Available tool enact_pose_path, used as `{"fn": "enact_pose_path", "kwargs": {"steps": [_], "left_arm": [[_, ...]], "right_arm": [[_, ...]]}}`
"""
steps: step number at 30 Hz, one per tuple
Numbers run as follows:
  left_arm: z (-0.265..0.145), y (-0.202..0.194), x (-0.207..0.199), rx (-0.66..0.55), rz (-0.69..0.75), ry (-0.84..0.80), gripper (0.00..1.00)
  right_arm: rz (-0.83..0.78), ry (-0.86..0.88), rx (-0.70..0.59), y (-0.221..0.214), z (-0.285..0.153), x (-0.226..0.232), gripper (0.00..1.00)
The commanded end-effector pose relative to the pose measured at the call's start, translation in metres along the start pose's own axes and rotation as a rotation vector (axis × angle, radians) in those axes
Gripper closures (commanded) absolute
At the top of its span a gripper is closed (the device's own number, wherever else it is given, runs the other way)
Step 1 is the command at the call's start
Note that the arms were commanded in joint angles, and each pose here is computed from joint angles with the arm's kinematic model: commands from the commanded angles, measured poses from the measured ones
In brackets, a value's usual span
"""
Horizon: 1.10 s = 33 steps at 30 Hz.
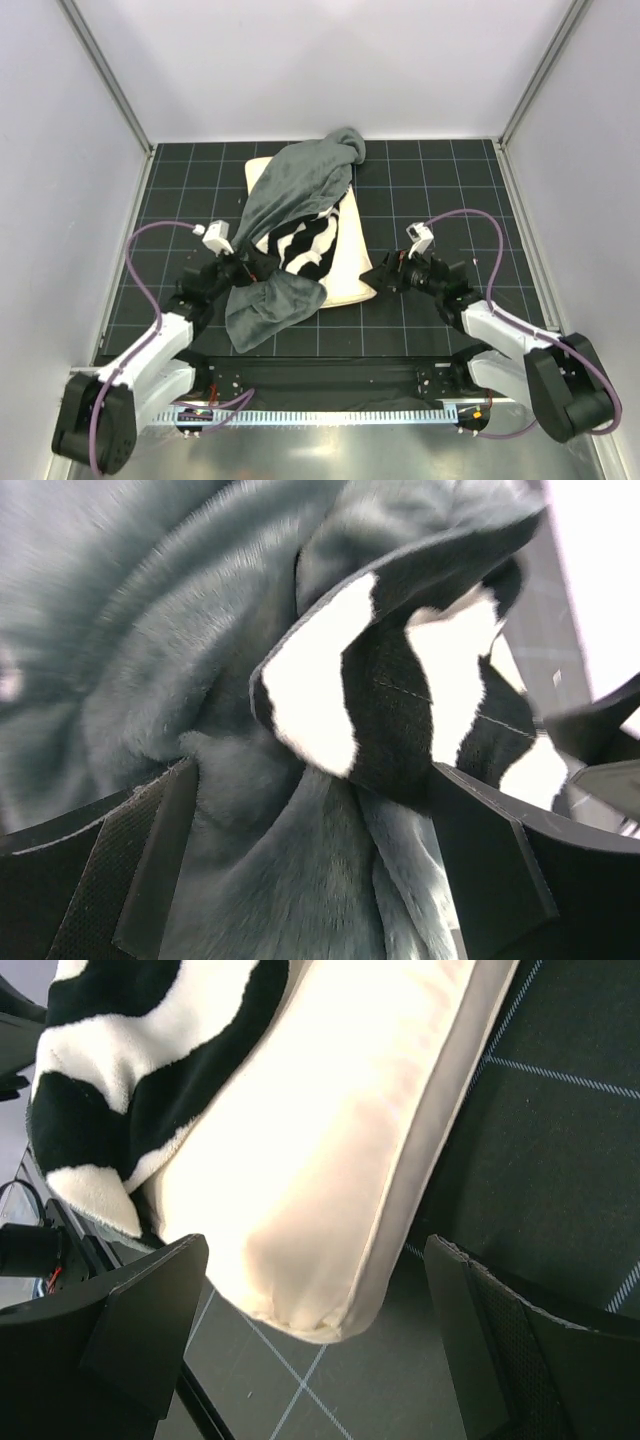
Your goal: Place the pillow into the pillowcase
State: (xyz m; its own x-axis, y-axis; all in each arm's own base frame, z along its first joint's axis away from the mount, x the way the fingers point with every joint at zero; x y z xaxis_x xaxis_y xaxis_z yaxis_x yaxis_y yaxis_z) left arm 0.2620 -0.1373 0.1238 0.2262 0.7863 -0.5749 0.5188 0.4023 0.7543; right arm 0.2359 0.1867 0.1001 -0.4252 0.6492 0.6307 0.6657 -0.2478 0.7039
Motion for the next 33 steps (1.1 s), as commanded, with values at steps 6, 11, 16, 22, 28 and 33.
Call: {"fn": "enact_pose_path", "kwargs": {"steps": [6,11,16,22,28,33], "left_arm": [[0.036,0.007,-0.025,0.075,0.058,-0.059,0.25],[0.032,0.024,-0.026,-0.002,0.072,-0.043,0.63],[0.007,0.053,-0.028,-0.119,0.027,0.033,1.0],[-0.041,0.089,-0.01,-0.244,-0.068,0.271,1.0],[-0.091,0.128,0.017,-0.395,-0.11,0.567,1.0],[-0.106,0.148,0.036,-0.36,-0.159,0.792,0.99]], "right_arm": [[-0.075,0.079,0.034,0.009,0.02,0.018,0.12],[-0.06,0.081,0.086,0.002,0.028,0.015,0.49],[-0.047,0.077,0.102,0.004,0.033,0.015,0.89],[-0.054,0.003,0.062,0.012,0.028,0.007,0.96],[-0.062,-0.351,-0.243,0.055,-0.026,-0.028,0.96],[0.122,-0.801,-0.626,0.085,-0.115,-0.079,0.96]]}}
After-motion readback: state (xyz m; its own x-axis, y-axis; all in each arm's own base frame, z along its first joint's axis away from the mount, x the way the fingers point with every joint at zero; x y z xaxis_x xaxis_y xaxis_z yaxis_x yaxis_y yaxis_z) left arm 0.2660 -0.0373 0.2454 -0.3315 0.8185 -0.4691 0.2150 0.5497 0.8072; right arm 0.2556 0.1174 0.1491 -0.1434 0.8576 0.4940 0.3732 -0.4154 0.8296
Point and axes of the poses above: each gripper's point midway between its finger pads, its own z axis out along the fingers, its own x axis along the line the jaws close on, y = z × x, the point moved 1 cm from there along -z, back along the fingers, and after that the axes turned 3 degrees about z, right-handed, at the moved point
